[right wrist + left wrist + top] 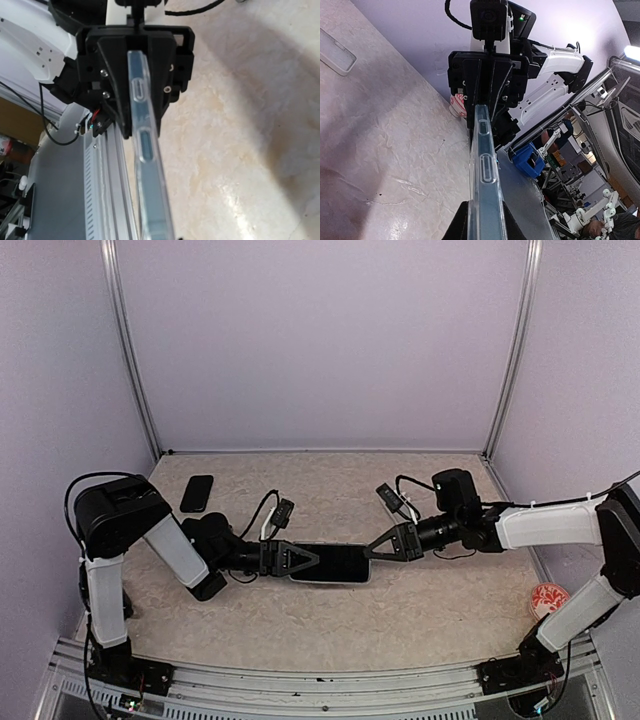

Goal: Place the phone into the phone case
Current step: Press the phone with the phone case at the bottom corners of the phone case.

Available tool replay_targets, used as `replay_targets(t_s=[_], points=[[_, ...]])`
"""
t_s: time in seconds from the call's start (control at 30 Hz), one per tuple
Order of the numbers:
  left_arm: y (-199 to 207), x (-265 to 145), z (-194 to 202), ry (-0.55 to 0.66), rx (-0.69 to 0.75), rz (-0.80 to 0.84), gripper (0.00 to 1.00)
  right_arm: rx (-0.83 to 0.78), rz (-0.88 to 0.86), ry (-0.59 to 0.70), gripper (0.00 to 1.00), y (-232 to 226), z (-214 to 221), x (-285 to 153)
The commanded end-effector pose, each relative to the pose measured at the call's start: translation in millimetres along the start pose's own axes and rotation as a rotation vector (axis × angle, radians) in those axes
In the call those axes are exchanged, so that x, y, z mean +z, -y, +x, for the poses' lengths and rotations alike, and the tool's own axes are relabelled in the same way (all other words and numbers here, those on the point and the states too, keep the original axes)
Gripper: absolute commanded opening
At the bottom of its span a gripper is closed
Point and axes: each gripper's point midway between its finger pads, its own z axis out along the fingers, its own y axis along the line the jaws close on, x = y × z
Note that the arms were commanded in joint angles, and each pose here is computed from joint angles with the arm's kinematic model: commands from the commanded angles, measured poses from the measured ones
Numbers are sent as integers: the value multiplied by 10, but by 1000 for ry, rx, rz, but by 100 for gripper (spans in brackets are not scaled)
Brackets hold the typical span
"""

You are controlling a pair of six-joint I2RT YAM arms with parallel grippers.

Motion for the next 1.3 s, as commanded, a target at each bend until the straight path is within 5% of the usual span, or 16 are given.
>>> replay_targets(t_s=[0.0,0.6,1.27], points=[[167,52,-159,29,94,51,12,-42,35,32,0,-58,-134,-48],[129,37,-121,31,104,39,0,-40,43,42,0,-31,-115,-47],[462,-37,-400,76,200,44,0,-79,20,76,46,-300,-208,-194]])
